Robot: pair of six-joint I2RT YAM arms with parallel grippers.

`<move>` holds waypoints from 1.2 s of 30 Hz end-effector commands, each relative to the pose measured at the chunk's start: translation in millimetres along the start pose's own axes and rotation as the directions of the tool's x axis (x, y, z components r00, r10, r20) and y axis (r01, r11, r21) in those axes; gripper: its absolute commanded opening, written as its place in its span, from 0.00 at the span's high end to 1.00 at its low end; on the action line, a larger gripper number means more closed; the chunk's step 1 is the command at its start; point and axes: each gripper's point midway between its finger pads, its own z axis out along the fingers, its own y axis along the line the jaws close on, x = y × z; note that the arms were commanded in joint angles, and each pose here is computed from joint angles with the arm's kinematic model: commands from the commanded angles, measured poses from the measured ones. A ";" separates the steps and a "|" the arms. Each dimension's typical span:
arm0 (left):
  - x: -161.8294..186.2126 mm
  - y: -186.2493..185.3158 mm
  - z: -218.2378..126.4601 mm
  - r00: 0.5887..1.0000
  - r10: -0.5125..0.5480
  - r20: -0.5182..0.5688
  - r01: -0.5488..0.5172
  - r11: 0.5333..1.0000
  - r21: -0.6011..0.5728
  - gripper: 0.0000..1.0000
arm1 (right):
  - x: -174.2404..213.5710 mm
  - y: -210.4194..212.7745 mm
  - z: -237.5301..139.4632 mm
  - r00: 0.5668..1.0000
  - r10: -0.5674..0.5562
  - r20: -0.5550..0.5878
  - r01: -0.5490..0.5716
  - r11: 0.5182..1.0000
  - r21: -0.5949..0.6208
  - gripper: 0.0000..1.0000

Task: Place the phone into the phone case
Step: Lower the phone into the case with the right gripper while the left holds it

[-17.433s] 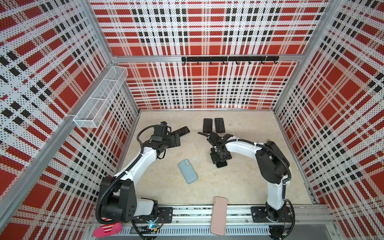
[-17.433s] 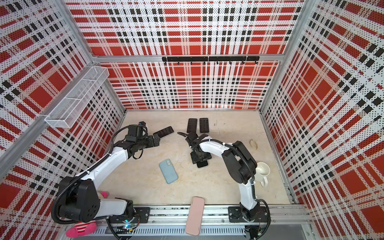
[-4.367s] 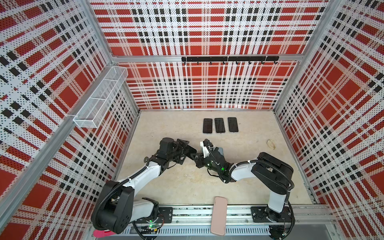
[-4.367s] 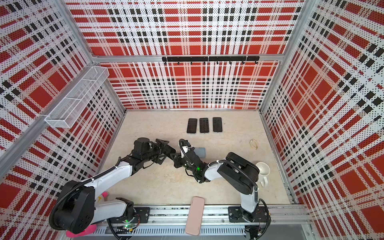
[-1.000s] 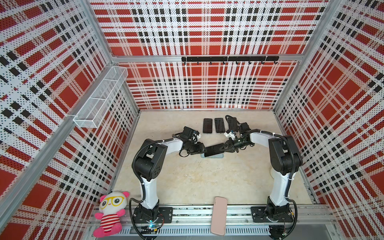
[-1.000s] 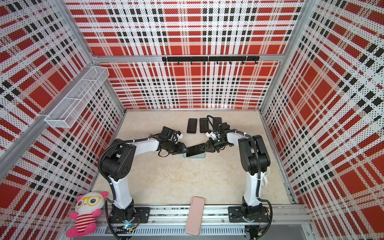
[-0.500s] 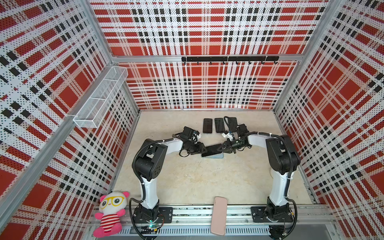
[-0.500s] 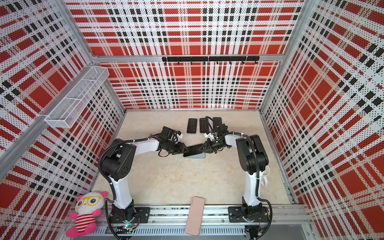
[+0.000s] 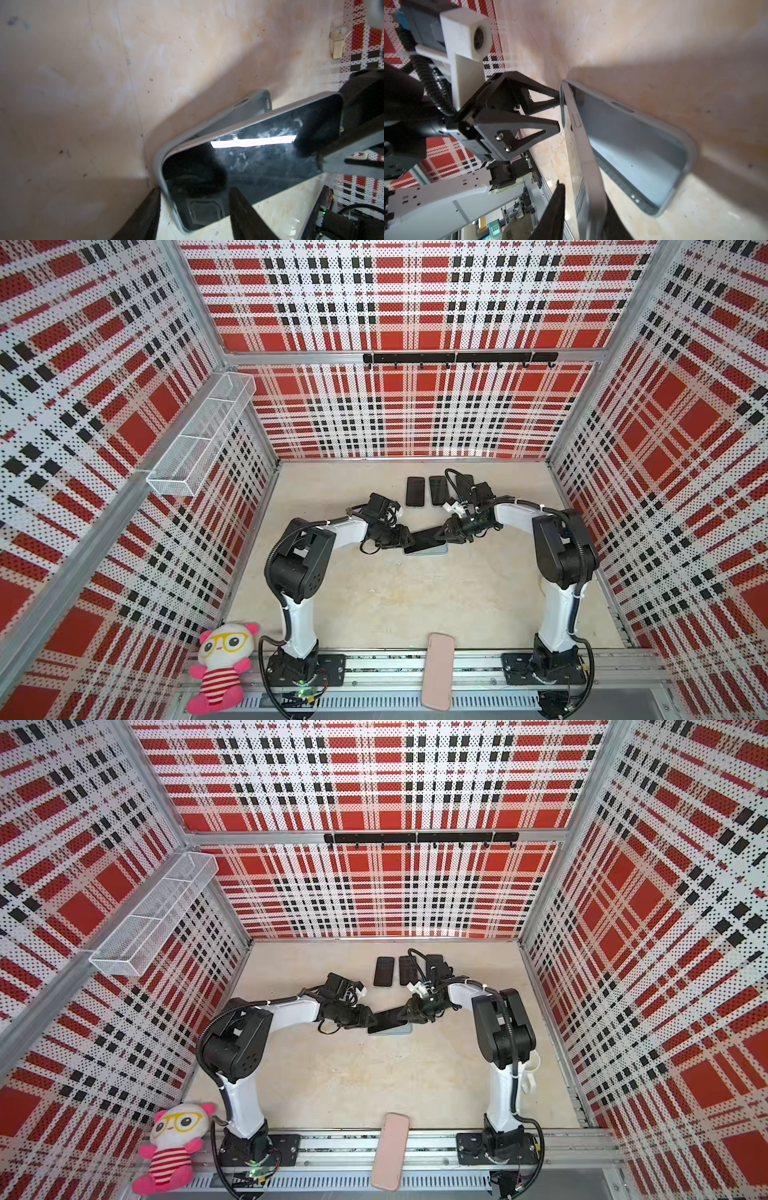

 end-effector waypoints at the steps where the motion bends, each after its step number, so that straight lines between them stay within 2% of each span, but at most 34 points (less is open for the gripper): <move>1: 6.5 17.9 -1.3 1.000 0.012 -0.019 -0.014 0.994 -0.111 0.44 | 5.7 -3.9 -9.7 0.999 -0.033 -0.032 0.037 0.994 0.104 0.69; 10: 11.2 18.7 3.9 0.999 0.007 -0.037 -0.010 0.994 -0.105 0.46 | 1.5 -11.8 -19.6 0.999 -0.039 -0.031 0.044 0.978 0.205 0.67; 18: 12.6 20.7 5.3 0.999 0.003 -0.043 -0.007 0.994 -0.109 0.51 | -0.5 -24.3 -6.1 1.000 -0.009 -0.027 0.014 0.983 0.183 0.75; 22: 12.2 22.7 5.5 0.999 0.004 -0.043 -0.009 0.993 -0.120 0.52 | -4.2 -30.6 -9.6 1.000 -0.012 -0.014 0.015 0.972 0.235 0.75; 28: 13.0 24.5 7.0 0.999 0.003 -0.048 -0.009 0.992 -0.126 0.52 | -13.2 -27.7 -34.9 0.996 -0.062 0.060 0.038 0.940 0.339 0.61; 30: 13.6 24.3 7.3 0.999 0.004 -0.050 -0.011 0.992 -0.125 0.52 | -18.1 -15.9 -42.2 0.988 -0.102 0.114 0.064 0.953 0.297 0.56; 33: 12.5 24.5 6.9 0.999 0.004 -0.048 -0.011 0.992 -0.127 0.52 | -20.7 -3.8 -52.1 0.969 -0.126 0.211 0.083 0.977 0.198 0.54; 36: 13.4 25.2 7.8 0.999 0.006 -0.051 -0.012 0.992 -0.129 0.52 | -17.6 1.0 -58.5 0.942 -0.158 0.298 0.107 0.978 0.180 0.51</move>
